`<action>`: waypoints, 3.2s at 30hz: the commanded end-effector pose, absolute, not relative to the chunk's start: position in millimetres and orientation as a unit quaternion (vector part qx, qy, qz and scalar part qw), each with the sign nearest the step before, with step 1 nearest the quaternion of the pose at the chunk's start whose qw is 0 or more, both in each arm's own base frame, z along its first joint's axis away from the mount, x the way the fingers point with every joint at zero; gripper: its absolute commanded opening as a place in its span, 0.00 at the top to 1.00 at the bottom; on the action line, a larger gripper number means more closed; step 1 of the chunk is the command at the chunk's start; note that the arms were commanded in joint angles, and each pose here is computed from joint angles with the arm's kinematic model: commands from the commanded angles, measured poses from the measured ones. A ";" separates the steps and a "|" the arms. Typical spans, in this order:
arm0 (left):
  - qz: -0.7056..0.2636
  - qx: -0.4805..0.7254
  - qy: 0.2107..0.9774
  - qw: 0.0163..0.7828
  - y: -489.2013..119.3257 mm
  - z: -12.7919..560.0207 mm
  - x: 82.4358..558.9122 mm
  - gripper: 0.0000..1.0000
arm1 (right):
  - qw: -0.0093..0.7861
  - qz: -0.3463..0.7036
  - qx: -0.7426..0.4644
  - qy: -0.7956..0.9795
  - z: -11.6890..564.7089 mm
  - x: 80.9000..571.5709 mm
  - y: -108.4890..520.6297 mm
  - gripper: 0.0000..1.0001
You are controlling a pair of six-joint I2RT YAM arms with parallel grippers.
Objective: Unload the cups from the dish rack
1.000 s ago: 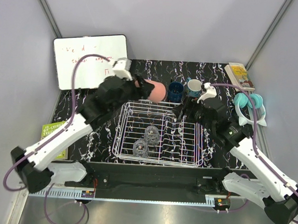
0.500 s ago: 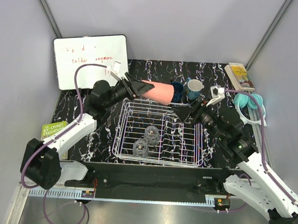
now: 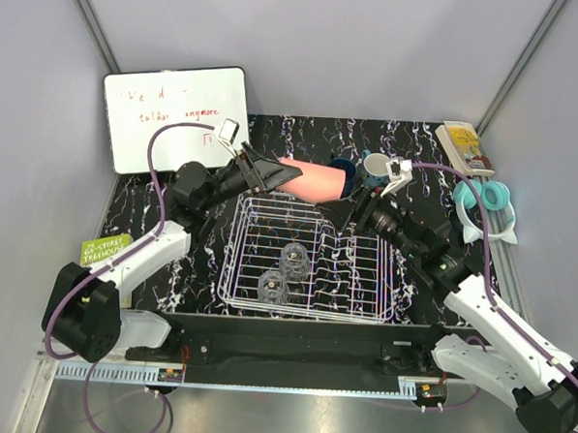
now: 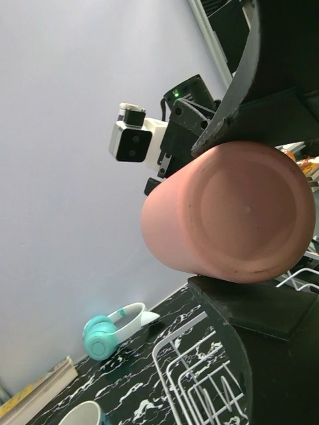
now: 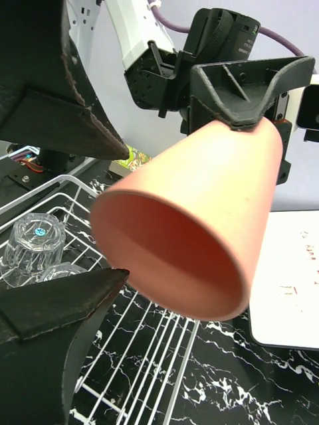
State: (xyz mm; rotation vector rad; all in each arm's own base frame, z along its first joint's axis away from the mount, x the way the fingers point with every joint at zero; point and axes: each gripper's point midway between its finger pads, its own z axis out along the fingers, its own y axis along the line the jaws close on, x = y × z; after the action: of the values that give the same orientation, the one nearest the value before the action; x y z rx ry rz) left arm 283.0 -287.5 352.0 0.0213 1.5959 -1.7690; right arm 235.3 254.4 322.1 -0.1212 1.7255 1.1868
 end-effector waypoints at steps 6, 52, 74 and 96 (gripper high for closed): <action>-0.713 0.048 0.591 0.375 -284.2 368.3 257.9 1.00 | 0.523 0.525 -0.072 0.668 360.5 240.1 268.1 0.27; -0.366 -0.084 0.782 0.498 -173.5 301.3 295.3 0.03 | 0.504 0.115 0.075 0.853 316.2 376.8 186.0 1.00; -0.357 -0.107 0.840 0.394 -179.2 215.8 276.7 0.05 | 0.371 0.047 0.199 0.906 283.6 491.5 132.0 1.00; -0.361 -0.112 0.855 0.355 -186.0 189.8 274.1 0.06 | 0.305 0.029 0.201 0.930 221.9 486.4 127.4 1.00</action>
State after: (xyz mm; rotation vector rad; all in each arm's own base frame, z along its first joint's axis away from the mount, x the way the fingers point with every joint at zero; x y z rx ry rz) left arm 272.0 -180.6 181.9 -0.3143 2.2472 -0.8883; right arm 483.8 122.7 201.1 0.5526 2.5209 0.0248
